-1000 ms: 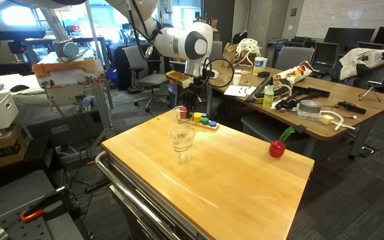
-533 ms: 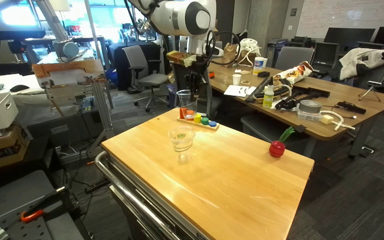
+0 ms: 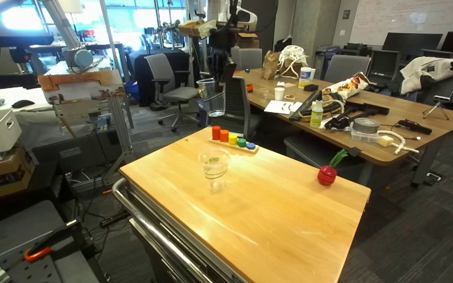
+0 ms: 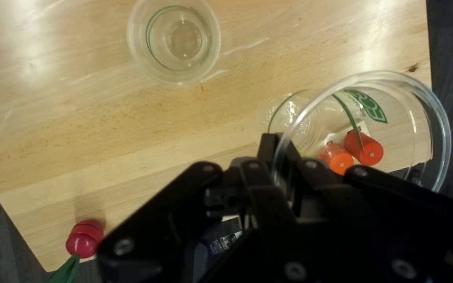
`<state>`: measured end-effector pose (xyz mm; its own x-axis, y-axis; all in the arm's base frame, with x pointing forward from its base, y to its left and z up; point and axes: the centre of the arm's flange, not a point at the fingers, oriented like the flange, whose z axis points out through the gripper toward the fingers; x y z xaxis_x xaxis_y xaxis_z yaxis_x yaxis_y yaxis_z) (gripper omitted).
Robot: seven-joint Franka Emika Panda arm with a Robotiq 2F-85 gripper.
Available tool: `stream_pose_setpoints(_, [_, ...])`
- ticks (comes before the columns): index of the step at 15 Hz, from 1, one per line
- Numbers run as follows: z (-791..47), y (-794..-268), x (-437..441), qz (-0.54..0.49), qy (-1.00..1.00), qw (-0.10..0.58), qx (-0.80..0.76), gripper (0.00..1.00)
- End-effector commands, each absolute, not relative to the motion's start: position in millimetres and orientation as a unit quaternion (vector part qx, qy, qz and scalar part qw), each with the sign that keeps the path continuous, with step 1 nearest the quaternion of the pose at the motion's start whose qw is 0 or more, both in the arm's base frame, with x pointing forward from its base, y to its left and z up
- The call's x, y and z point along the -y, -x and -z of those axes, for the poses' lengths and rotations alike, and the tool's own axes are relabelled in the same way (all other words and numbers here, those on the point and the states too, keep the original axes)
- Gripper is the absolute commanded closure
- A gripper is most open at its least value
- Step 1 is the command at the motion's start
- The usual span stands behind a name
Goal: Stack the clear cups
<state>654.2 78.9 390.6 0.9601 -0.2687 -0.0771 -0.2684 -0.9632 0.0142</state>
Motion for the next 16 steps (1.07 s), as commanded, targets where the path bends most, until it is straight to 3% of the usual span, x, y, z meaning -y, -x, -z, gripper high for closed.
stream_pose_setpoints(1, [-387, -602, -65, 0.034, -0.987, -0.001, 0.159, 0.99])
stream_pose_setpoints(10, [-342, -548, -19, 0.057, -0.974, 0.005, 0.221, 0.99])
stream_pose_setpoints(16, [-329, -554, -2, 0.058, -0.968, -0.045, 0.242, 0.99])
